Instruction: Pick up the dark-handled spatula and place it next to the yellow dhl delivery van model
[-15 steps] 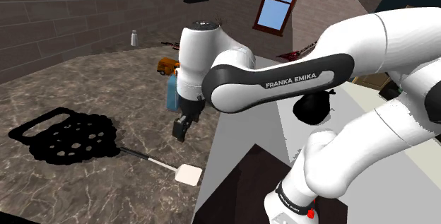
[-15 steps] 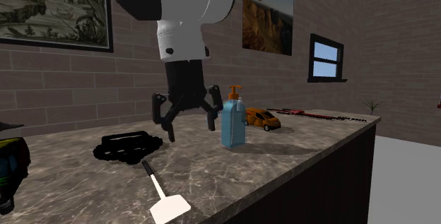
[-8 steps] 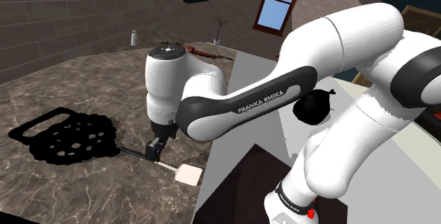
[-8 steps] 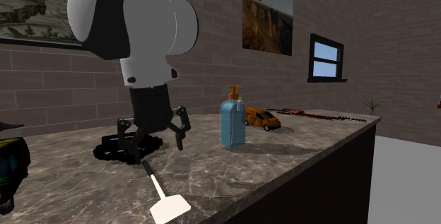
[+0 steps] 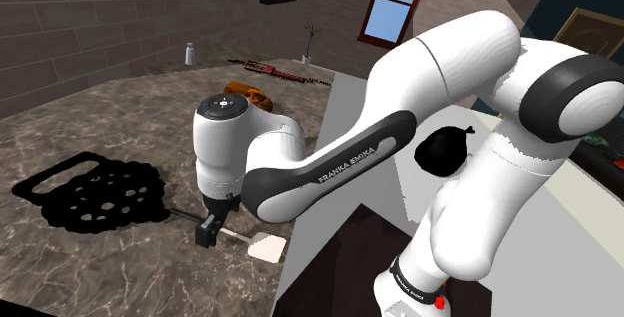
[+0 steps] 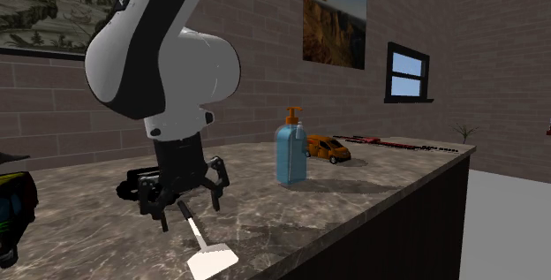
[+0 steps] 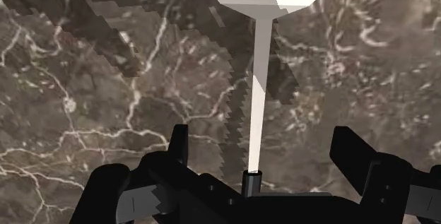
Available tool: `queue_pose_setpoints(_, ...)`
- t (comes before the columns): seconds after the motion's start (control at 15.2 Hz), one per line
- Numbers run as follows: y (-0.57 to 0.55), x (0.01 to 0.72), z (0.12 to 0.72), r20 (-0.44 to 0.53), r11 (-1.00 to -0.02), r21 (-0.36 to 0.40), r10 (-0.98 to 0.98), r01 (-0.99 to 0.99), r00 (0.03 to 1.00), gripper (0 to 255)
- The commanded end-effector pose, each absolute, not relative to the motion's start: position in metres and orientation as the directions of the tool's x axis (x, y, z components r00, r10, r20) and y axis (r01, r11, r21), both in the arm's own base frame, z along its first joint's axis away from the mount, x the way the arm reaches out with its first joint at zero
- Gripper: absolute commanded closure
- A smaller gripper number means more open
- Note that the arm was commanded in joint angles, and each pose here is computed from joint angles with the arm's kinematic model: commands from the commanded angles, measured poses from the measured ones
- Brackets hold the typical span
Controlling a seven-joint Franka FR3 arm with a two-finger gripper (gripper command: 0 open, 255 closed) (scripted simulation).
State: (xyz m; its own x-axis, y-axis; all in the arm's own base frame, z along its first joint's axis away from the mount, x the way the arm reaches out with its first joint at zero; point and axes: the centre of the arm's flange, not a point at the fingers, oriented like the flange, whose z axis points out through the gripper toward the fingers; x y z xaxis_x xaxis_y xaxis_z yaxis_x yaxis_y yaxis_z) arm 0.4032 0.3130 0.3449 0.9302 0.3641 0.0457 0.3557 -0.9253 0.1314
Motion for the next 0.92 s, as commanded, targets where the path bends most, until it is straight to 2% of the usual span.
queue_pose_setpoints(0.0,0.3124,0.4040,0.3371,0.046,-0.925,0.131,0.364,0.356,0.930,0)
queue_pose_setpoints(0.53,0.3123,0.4040,0.3372,0.046,-0.925,0.131,0.364,0.356,0.930,0)
queue_pose_setpoints(0.59,0.3123,0.4040,0.3372,0.046,-0.925,0.131,0.364,0.356,0.930,255)
queue_pose_setpoints(0.86,0.3123,0.4040,0.3372,0.046,-0.925,0.131,0.364,0.356,0.930,255)
